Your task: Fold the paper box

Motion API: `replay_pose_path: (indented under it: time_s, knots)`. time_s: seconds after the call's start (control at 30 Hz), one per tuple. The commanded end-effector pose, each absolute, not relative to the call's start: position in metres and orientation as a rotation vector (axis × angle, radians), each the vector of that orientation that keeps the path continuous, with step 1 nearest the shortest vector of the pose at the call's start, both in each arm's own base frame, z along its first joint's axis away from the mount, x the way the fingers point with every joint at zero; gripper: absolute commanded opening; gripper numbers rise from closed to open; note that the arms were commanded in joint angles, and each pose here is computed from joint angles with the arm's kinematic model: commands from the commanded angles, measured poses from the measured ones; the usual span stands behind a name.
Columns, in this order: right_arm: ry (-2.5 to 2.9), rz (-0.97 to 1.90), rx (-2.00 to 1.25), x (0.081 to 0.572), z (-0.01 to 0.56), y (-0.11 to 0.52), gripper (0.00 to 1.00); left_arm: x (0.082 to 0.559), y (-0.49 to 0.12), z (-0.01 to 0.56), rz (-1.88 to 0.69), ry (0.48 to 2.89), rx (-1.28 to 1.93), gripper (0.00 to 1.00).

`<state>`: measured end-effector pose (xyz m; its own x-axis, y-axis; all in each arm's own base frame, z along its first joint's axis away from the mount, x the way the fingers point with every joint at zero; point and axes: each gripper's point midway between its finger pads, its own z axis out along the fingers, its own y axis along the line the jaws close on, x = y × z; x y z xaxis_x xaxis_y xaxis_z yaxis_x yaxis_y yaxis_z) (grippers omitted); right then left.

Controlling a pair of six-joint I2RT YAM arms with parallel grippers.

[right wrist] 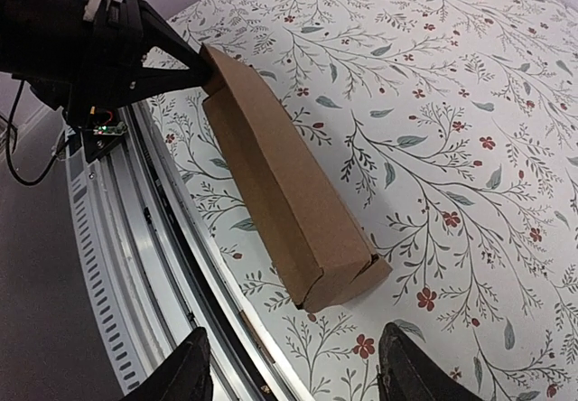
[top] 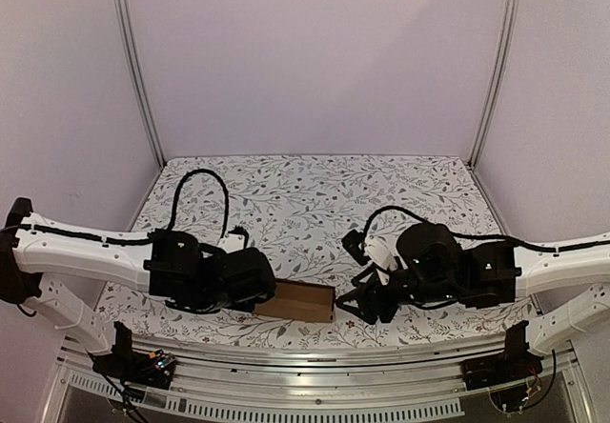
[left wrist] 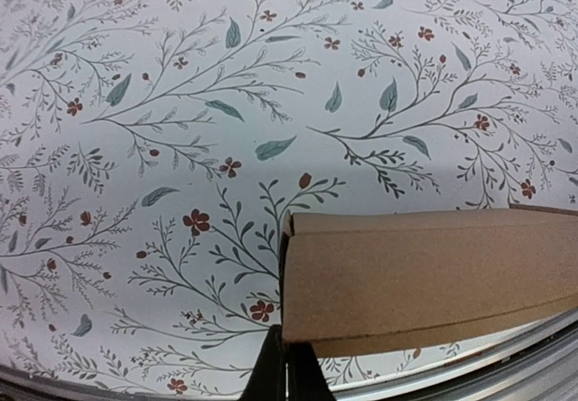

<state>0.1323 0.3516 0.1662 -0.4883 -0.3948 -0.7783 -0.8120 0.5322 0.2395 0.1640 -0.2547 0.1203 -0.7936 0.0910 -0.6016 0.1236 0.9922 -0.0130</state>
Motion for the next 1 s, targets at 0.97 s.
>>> replay_pose_path:
  time_s: [0.97]
  knots:
    - [2.314, 0.521, -0.768, 0.175, 0.123, 0.383, 0.27, 0.160, -0.238, 0.121, -0.012, 2.493, -0.043, 0.00]
